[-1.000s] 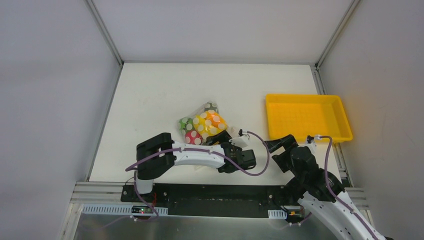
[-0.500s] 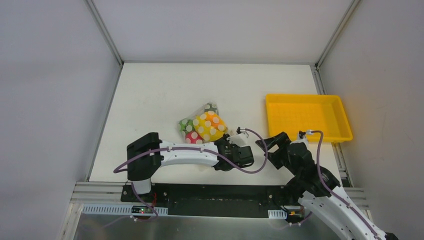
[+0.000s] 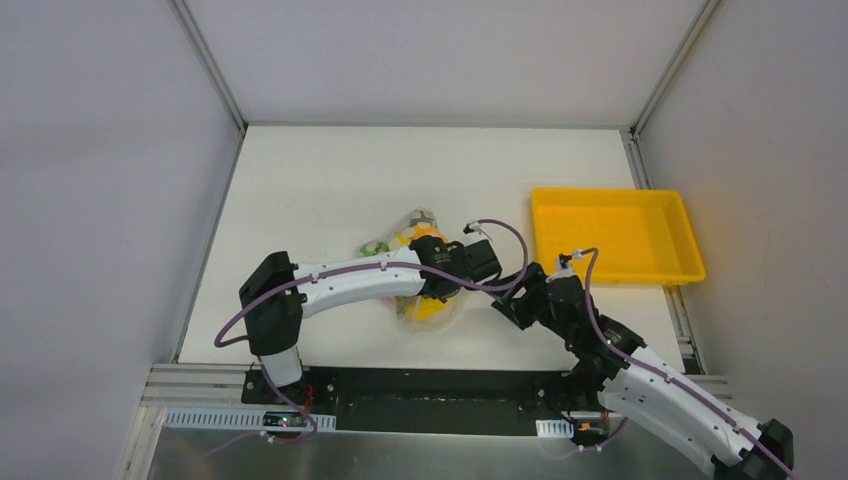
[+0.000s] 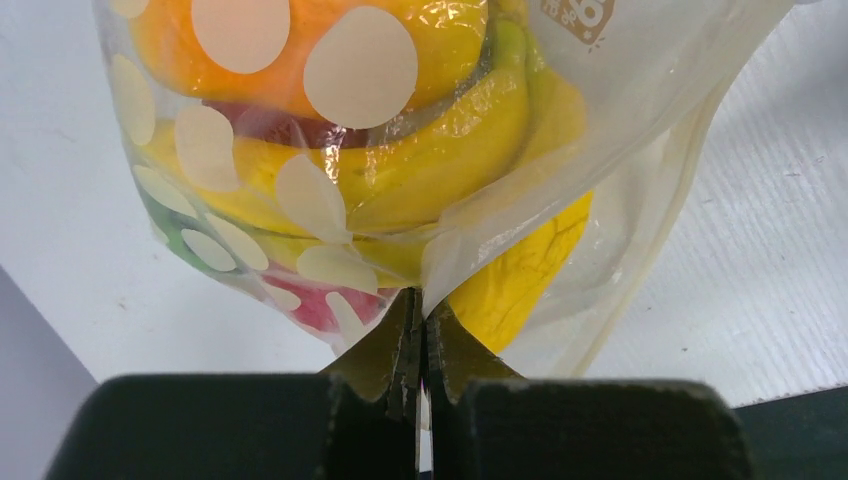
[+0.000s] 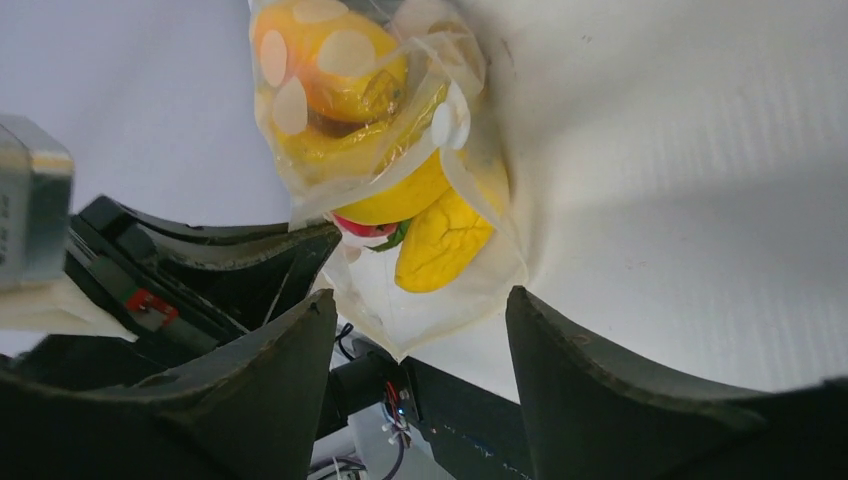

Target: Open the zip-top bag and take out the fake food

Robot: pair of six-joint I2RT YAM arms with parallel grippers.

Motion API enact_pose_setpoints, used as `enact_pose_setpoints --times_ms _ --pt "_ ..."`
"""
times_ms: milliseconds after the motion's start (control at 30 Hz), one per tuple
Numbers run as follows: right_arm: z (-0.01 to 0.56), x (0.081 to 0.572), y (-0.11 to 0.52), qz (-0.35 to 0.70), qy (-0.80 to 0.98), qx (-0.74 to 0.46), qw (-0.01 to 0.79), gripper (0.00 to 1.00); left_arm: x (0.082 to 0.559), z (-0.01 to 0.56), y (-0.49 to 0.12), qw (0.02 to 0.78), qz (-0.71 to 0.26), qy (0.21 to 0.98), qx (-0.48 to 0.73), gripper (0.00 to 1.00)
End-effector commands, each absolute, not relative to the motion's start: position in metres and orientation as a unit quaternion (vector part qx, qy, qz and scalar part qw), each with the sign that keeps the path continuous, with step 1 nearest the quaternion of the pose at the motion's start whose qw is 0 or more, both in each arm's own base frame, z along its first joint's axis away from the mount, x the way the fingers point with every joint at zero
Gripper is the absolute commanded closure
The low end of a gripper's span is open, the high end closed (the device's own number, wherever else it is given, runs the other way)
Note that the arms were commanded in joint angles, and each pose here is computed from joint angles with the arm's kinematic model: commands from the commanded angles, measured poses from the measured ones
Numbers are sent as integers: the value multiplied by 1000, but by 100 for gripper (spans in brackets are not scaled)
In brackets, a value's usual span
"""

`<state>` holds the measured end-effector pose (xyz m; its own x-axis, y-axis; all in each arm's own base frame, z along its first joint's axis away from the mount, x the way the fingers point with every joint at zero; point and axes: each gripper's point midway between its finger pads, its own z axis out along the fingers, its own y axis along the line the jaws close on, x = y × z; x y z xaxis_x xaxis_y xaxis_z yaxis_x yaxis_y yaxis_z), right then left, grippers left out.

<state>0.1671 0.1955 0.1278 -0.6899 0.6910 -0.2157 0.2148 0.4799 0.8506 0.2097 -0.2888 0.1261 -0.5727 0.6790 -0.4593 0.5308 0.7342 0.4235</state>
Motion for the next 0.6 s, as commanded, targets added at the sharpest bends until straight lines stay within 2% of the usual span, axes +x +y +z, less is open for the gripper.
enact_pose_setpoints --times_ms 0,567 --pt "139 171 226 477 790 272 273 34 203 146 -288 275 53 899 336 100" --pt "116 185 308 448 812 265 264 41 190 142 -301 248 -37 911 328 100"
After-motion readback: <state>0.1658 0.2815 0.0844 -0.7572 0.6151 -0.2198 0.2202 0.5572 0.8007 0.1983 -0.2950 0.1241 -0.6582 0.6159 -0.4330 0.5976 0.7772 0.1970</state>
